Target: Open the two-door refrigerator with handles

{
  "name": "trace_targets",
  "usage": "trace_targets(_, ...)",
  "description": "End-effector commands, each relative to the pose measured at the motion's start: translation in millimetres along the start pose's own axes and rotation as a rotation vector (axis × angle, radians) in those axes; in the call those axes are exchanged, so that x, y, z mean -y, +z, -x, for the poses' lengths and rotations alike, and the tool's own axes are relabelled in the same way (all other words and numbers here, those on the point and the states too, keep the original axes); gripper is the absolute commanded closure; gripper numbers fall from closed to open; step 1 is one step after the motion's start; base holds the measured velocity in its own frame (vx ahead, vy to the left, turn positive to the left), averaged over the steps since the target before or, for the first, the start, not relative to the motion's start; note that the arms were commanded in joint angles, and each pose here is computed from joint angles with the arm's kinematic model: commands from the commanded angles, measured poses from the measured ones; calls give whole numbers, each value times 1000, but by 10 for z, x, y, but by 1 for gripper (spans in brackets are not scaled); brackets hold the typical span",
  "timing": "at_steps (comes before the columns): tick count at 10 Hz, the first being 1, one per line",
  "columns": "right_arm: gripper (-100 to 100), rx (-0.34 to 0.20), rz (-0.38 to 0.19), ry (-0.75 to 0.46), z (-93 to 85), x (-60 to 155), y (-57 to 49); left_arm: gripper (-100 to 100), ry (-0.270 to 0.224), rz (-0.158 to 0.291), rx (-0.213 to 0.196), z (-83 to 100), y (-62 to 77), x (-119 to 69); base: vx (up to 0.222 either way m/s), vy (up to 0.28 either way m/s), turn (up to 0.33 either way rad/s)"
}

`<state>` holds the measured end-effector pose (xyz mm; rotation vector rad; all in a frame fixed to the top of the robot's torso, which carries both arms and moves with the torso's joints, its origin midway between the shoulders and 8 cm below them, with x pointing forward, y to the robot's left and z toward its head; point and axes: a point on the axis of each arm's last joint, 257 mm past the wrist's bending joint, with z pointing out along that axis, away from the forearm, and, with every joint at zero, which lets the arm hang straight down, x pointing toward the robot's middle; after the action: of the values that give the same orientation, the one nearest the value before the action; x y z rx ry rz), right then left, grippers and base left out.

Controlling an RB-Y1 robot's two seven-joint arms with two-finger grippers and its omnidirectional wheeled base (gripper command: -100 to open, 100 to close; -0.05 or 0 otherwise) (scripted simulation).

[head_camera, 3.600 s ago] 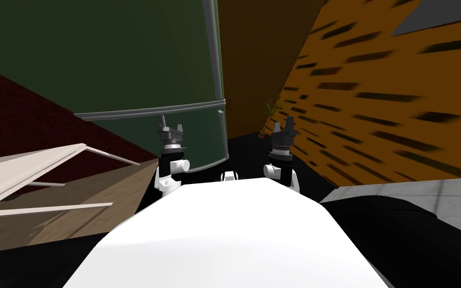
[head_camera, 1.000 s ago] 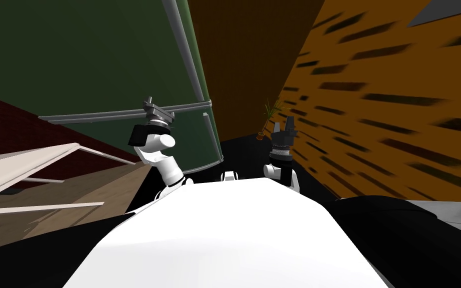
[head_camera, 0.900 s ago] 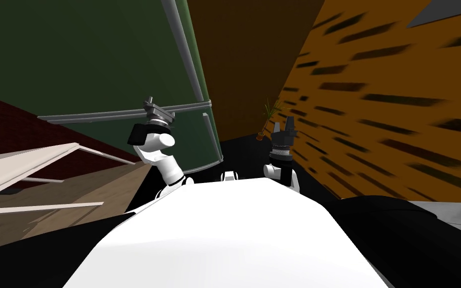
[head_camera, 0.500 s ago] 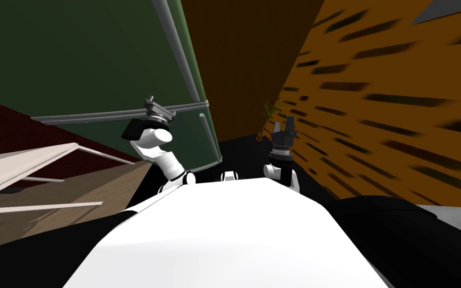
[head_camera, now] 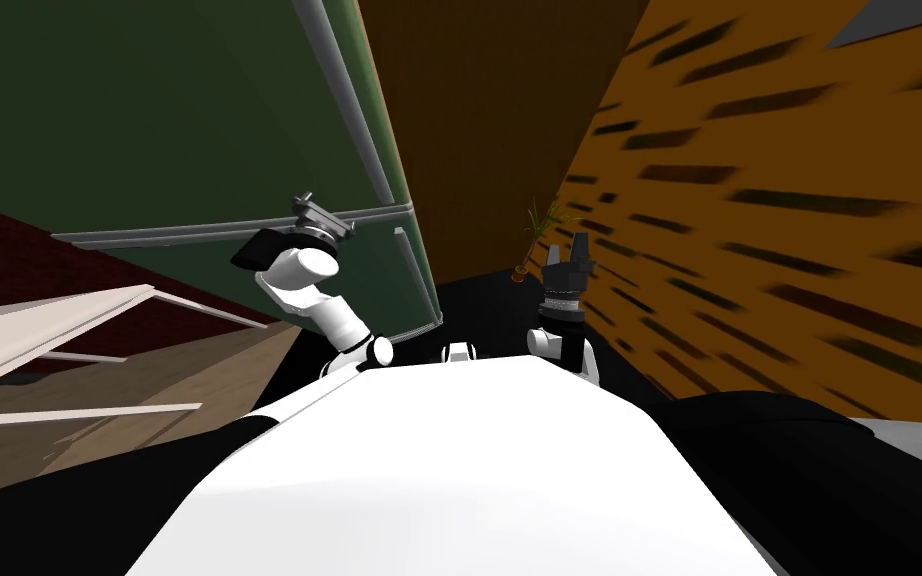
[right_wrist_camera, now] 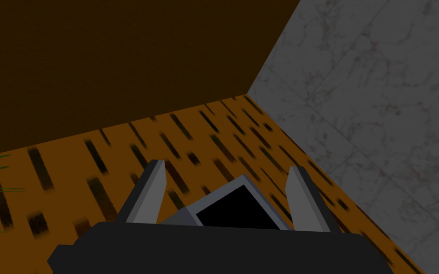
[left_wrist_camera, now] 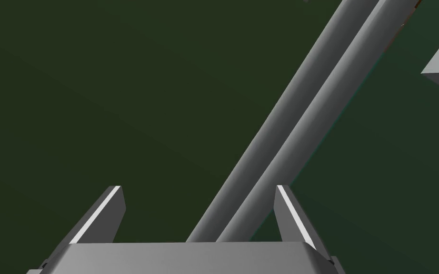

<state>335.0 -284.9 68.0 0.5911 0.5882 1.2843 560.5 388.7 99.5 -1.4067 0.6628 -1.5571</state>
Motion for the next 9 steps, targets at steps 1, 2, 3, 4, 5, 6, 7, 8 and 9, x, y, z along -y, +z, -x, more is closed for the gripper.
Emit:
trace_targets(1, 0, 0, 0, 0, 0, 0, 0, -100, -43, 56, 2, -32, 61, -77, 24, -60, 11)
trace_targets(2, 0, 0, 0, 0, 0, 0, 0, -100, -79, 69, -5, -81, 111, -53, 30, -68, 18)
trace_targets(3, 0, 0, 0, 0, 0, 0, 0, -100, -78, 93, -1, -73, 106, -113, 21, -63, 11)
trace_targets(4, 0, 0, 0, 0, 0, 0, 0, -100, -113, 111, -9, -127, 150, -103, 17, -61, 21)
trace_targets(5, 0, 0, 0, 0, 0, 0, 0, -100, -112, 129, -7, -122, 145, -148, 12, -49, 8)
trace_targets(6, 0, 0, 0, 0, 0, 0, 0, -100, -145, 146, -16, -182, 183, -136, 10, -49, 17)
trace_targets(7, 0, 0, 0, 0, 0, 0, 0, -100, -144, 163, -14, -178, 176, -180, 12, -44, 9)
trace_targets(8, 0, 0, 0, 0, 0, 0, 0, -100, -174, 183, -24, -240, 208, -175, 22, -61, 15)
trace_targets(9, 0, 0, 0, 0, 0, 0, 0, -100, -173, 196, -22, -238, 201, -208, 24, -60, 10)
